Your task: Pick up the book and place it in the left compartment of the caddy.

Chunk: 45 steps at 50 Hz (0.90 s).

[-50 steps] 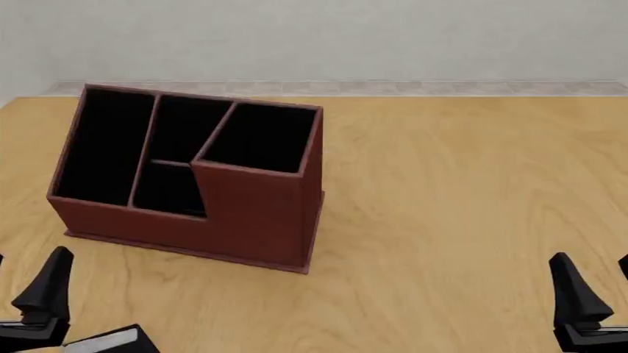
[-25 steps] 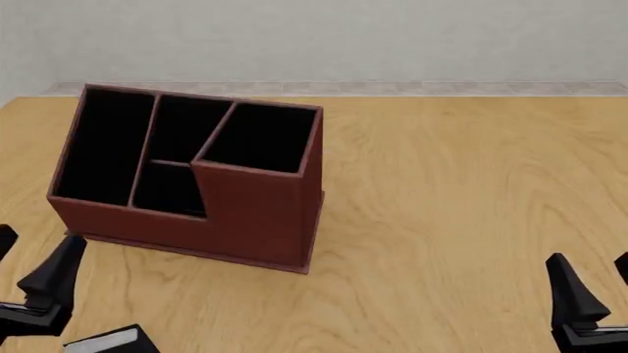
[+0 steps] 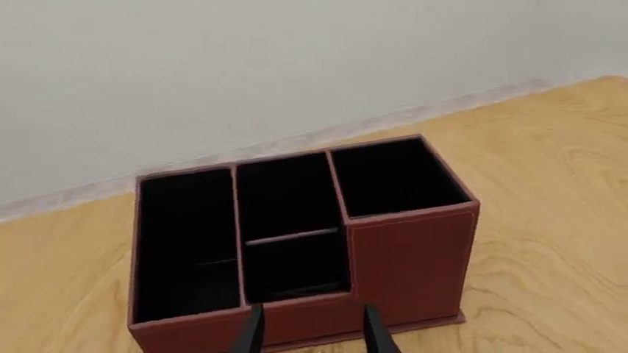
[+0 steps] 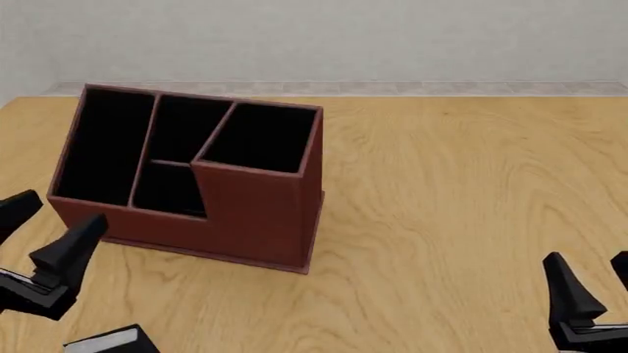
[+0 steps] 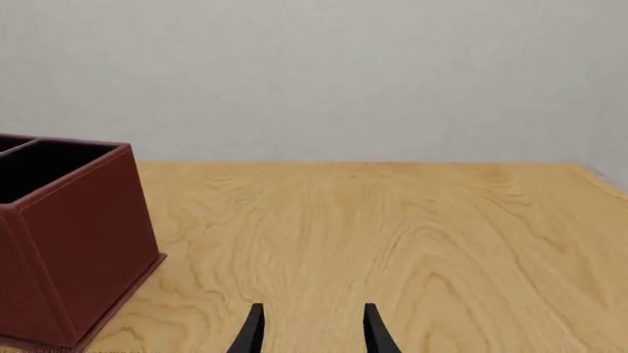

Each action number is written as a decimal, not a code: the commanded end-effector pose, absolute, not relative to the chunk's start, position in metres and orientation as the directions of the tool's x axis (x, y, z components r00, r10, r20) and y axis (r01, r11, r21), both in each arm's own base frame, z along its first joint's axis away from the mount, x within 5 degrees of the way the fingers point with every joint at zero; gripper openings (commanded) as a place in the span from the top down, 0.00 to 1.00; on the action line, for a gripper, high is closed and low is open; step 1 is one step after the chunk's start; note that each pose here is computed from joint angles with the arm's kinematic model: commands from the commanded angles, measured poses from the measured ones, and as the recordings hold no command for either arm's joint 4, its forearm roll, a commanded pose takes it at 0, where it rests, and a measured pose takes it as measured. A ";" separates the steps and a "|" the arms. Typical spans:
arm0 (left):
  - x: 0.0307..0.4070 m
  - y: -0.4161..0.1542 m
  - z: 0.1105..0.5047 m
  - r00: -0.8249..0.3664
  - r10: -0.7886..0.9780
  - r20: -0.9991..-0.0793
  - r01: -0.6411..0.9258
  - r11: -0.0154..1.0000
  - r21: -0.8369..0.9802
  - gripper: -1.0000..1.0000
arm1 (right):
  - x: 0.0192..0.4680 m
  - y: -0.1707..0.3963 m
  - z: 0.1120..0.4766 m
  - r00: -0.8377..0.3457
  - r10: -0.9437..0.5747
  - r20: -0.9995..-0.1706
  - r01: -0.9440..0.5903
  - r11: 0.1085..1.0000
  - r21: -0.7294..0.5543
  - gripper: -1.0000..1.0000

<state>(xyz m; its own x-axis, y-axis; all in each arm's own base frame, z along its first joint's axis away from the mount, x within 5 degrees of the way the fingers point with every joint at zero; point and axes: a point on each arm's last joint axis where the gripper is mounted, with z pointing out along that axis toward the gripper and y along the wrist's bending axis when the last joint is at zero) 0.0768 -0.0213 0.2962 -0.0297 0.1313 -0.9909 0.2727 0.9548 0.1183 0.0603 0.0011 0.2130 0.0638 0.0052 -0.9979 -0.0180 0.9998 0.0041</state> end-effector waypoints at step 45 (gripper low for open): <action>0.099 -0.073 0.355 -0.196 0.415 -0.888 0.652 0.732 0.198 0.00 | 0.067 0.002 0.212 0.036 0.047 -0.998 -0.030 0.999 0.046 0.00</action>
